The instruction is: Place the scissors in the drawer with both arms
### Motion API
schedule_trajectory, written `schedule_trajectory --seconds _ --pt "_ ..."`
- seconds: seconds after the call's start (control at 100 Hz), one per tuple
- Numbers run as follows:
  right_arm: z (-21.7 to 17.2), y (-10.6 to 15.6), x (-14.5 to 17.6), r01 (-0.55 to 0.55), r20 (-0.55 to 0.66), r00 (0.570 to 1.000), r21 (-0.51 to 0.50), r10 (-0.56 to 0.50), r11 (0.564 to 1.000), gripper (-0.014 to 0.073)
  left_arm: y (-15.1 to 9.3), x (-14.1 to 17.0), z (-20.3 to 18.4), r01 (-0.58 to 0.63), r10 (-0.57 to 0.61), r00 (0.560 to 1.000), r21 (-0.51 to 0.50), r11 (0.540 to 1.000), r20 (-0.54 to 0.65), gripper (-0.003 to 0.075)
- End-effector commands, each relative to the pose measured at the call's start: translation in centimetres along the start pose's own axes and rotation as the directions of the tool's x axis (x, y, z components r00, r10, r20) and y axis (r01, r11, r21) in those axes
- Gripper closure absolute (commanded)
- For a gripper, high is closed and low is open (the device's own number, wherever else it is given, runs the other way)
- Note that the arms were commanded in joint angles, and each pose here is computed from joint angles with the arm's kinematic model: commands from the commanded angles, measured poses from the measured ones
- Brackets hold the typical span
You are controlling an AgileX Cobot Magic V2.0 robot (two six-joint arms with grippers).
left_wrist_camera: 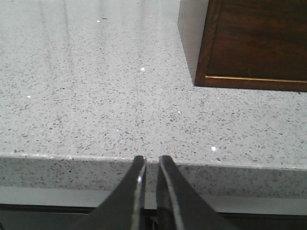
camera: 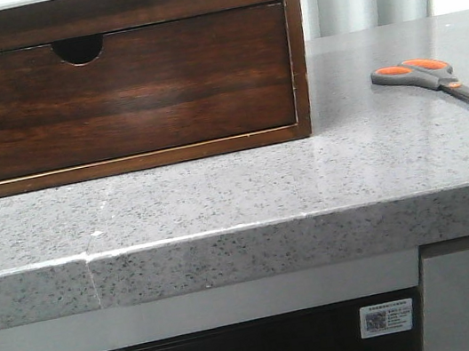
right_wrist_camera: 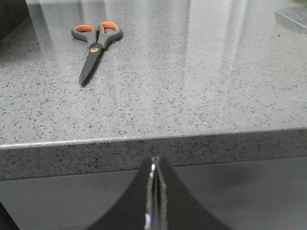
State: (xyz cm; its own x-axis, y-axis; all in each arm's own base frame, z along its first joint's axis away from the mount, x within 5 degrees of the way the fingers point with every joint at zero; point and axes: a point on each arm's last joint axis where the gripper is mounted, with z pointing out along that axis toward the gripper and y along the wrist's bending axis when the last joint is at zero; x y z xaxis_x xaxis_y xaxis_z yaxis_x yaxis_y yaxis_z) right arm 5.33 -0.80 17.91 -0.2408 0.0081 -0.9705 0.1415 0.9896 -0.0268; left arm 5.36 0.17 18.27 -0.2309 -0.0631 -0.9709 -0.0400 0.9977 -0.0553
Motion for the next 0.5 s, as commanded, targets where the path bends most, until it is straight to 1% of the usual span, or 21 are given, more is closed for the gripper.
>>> schedule_trajectory --seconds 0.0,0.26,0.44,0.49 --pt "-0.02 -0.02 0.17 0.008 0.028 1.0 0.006 -0.008 1.0 0.0701 -0.03 -0.19 -0.1 -0.004 0.003 0.997 0.009 1.0 0.08 0.0717" --pt "-0.02 -0.02 0.17 0.008 0.028 1.0 0.006 -0.008 1.0 0.0701 -0.04 -0.28 -0.1 -0.004 0.003 0.996 0.009 1.0 0.09 0.0717" --pt "-0.03 -0.03 -0.04 0.008 0.052 0.999 0.007 -0.008 1.0 0.0701 -0.1 -0.98 -0.19 -0.005 0.002 0.986 0.015 1.0 0.166 0.0717" --pt "-0.03 -0.03 -0.13 0.008 0.061 0.998 0.007 -0.008 1.0 0.0701 -0.08 -1.05 -0.21 -0.019 0.017 0.984 0.011 1.0 0.175 0.0717"
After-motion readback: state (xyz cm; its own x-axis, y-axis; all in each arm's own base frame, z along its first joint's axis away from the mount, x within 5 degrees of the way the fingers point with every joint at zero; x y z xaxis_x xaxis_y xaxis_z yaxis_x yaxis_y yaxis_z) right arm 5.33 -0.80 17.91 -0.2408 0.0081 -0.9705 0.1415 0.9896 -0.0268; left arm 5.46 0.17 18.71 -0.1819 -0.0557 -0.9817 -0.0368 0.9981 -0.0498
